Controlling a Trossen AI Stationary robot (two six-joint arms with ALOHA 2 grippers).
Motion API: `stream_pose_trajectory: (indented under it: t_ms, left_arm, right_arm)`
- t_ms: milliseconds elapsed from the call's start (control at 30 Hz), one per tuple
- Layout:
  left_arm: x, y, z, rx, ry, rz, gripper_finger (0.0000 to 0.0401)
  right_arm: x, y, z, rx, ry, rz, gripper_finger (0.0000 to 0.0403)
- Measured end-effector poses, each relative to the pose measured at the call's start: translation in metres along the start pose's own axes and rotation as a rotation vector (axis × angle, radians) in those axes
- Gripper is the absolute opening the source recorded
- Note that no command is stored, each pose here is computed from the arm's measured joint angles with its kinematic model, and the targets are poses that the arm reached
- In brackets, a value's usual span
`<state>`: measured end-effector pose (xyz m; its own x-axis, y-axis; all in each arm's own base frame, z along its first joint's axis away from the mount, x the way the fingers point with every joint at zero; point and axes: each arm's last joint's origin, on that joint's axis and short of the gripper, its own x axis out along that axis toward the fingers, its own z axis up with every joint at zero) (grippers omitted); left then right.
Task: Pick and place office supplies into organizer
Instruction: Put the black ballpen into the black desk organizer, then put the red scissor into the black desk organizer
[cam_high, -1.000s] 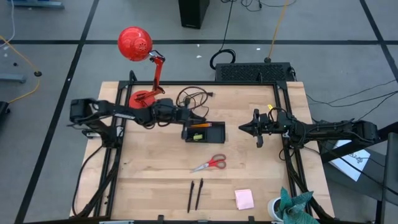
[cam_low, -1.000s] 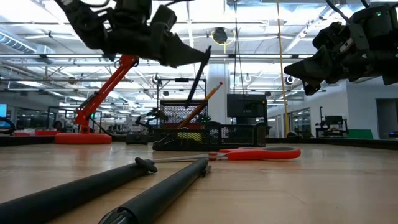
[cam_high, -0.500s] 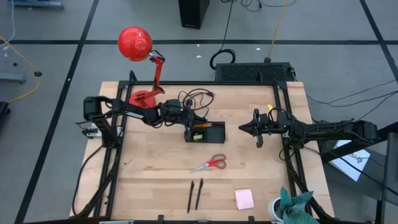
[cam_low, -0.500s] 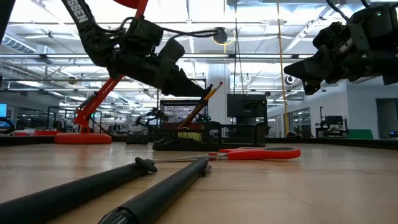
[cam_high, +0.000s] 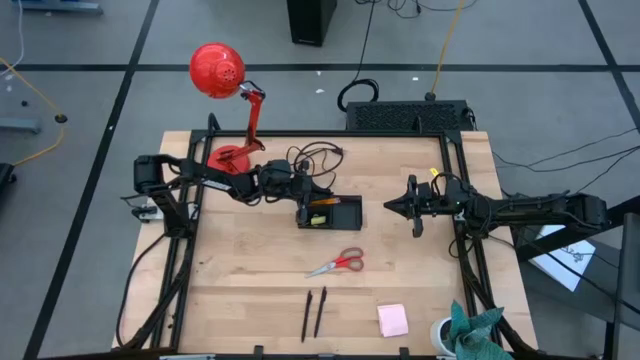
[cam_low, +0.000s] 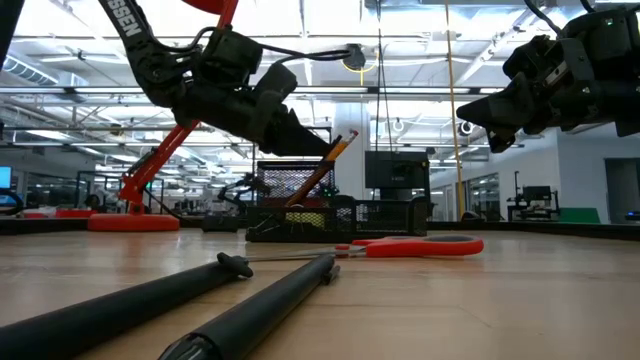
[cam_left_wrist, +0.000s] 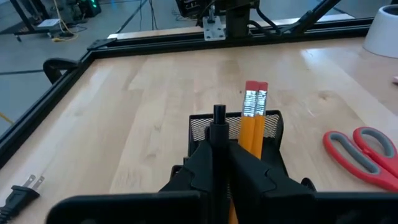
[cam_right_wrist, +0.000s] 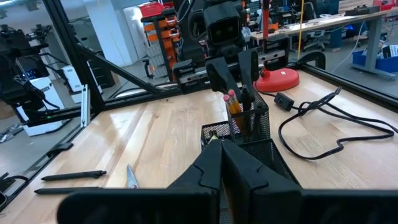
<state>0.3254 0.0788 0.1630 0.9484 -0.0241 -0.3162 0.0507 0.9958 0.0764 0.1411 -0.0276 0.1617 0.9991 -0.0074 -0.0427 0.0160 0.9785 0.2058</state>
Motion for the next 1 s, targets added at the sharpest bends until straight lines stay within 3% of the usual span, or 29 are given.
stream_pose_trajectory:
  t_ms: [367,467,567,800,933,1000]
  left_arm:
    - [-0.004,0.0,0.008,0.029,-0.021,0.012,0.0159]
    - [-0.015,-0.004,0.024,0.063,0.0,0.021,0.0175]
    - [-0.035,-0.016,0.058,0.078,0.086,0.089,0.0178]
    - [-0.076,-0.091,0.132,0.15,0.314,0.151,0.016]
    - [-0.086,-0.141,0.149,0.107,0.362,0.1,0.014]
    - [-0.086,-0.163,0.146,0.058,0.38,0.057,0.013]
  right_arm:
    - [0.0,0.0,0.0,0.0,0.0,0.0,0.0004]
    - [0.0,0.0,0.0,0.0,0.0,0.0,0.0004]
    - [0.0,0.0,0.0,0.001,0.004,0.001,0.0004]
    - [0.0,0.0,-0.002,0.007,0.017,0.0,0.0004]
    - [0.0,0.0,-0.001,0.022,0.015,0.001,0.0004]
    - [0.0,0.0,-0.001,0.028,0.015,0.001,0.0004]
